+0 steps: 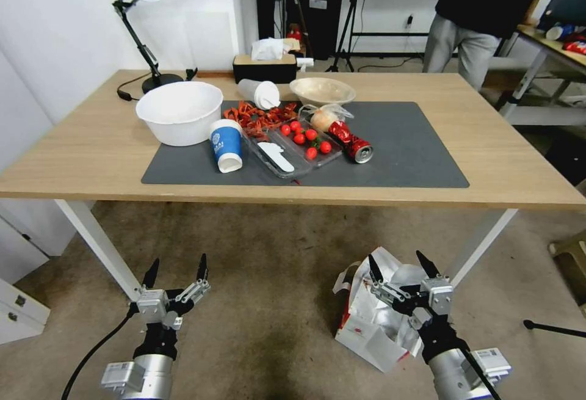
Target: Pick up the food delivery bag from the floor and place it on the table.
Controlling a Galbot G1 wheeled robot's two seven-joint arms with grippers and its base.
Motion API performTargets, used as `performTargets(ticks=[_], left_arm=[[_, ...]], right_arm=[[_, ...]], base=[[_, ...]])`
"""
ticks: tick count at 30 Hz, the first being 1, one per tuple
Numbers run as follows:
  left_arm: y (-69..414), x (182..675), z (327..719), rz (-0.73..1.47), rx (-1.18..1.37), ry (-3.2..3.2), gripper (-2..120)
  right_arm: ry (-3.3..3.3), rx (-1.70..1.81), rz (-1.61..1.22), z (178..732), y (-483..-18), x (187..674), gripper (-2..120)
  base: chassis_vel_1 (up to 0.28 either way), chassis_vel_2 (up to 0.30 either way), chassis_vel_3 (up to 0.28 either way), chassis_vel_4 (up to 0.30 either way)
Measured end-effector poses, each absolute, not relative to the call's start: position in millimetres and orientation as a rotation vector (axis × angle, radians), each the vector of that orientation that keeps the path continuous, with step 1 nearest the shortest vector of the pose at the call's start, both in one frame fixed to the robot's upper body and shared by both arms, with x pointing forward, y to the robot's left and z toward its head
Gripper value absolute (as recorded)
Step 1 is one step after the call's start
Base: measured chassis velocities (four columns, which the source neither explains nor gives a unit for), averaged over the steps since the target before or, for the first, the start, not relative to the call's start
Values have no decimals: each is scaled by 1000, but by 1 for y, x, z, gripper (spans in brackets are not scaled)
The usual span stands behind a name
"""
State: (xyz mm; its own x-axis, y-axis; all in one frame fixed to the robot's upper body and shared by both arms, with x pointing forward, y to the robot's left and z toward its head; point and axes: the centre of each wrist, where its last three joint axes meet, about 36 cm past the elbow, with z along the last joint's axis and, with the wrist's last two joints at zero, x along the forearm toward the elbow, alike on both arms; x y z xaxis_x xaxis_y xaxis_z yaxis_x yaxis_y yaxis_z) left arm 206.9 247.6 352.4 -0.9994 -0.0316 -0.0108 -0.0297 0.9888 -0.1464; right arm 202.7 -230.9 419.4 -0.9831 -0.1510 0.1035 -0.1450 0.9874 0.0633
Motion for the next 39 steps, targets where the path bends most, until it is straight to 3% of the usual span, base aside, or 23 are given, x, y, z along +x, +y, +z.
performTargets(ticks=[39], left_arm=[[246,206,344,-231,-59,3129,100]], right_arm=[[-3008,252,-71,415,-235,203,100]], base=[[0,0,0,0]])
